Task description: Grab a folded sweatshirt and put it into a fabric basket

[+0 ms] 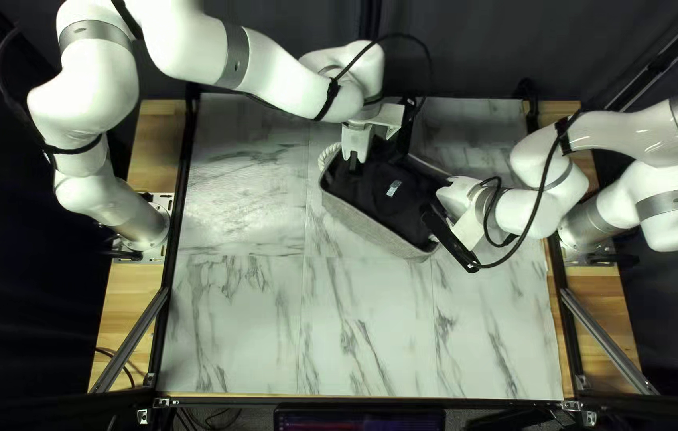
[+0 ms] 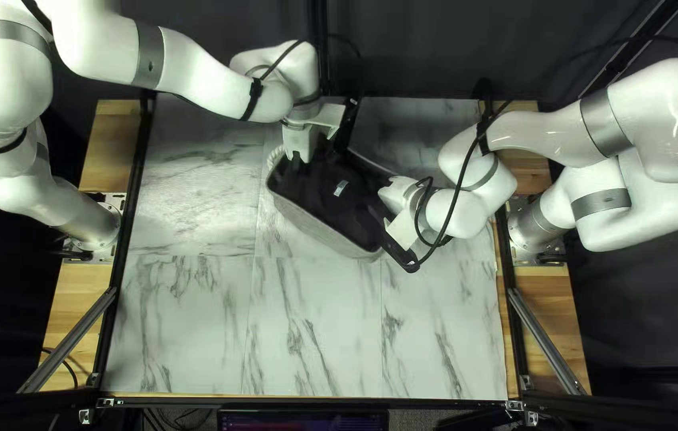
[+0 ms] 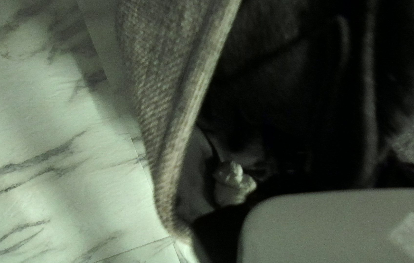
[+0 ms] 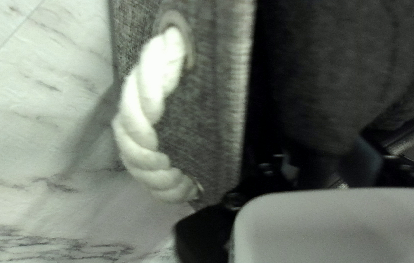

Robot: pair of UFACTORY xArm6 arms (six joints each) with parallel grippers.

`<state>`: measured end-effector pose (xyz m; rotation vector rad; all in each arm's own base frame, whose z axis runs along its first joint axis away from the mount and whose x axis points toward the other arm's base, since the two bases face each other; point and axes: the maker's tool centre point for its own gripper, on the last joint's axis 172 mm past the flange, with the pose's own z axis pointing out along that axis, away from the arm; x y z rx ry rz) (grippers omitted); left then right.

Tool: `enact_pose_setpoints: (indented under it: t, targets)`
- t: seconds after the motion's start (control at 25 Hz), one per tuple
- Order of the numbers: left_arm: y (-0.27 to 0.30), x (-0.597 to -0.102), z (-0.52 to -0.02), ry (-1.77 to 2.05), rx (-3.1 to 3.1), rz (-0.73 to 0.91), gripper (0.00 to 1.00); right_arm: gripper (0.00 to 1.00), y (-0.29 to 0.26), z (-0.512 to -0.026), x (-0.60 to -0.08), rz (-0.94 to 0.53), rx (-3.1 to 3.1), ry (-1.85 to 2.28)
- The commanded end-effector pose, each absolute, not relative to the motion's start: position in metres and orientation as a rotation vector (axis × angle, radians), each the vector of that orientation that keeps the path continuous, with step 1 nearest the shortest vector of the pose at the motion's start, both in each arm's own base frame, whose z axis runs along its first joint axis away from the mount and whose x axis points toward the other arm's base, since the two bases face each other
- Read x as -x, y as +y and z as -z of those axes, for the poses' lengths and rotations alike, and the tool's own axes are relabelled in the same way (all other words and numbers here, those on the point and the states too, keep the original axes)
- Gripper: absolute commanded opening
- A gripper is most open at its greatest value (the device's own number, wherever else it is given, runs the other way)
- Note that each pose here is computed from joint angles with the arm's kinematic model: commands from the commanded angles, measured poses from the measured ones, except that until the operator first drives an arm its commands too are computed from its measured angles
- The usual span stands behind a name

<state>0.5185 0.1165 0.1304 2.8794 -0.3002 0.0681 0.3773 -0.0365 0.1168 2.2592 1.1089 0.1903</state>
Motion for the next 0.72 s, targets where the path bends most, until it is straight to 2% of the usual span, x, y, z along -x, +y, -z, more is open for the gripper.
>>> enact_pose_setpoints:
  t: [0.04,0.32,0.72]
  targets:
    - [0.109,-0.514,-0.159,-0.328,-2.899,-0.069,1.0,1.0,-0.037,-0.143,-0.383,-0.189,-2.234,1.082]
    - [0.092,-0.496,-0.193,-0.367,-2.936,-0.079,1.0,1.0,-0.039,-0.174,-0.386,-0.236,-2.167,1.041]
    - [0.061,-0.441,-0.218,-0.378,-2.992,-0.092,1.0,1.0,-0.056,-0.21,-0.37,-0.331,-2.15,0.982]
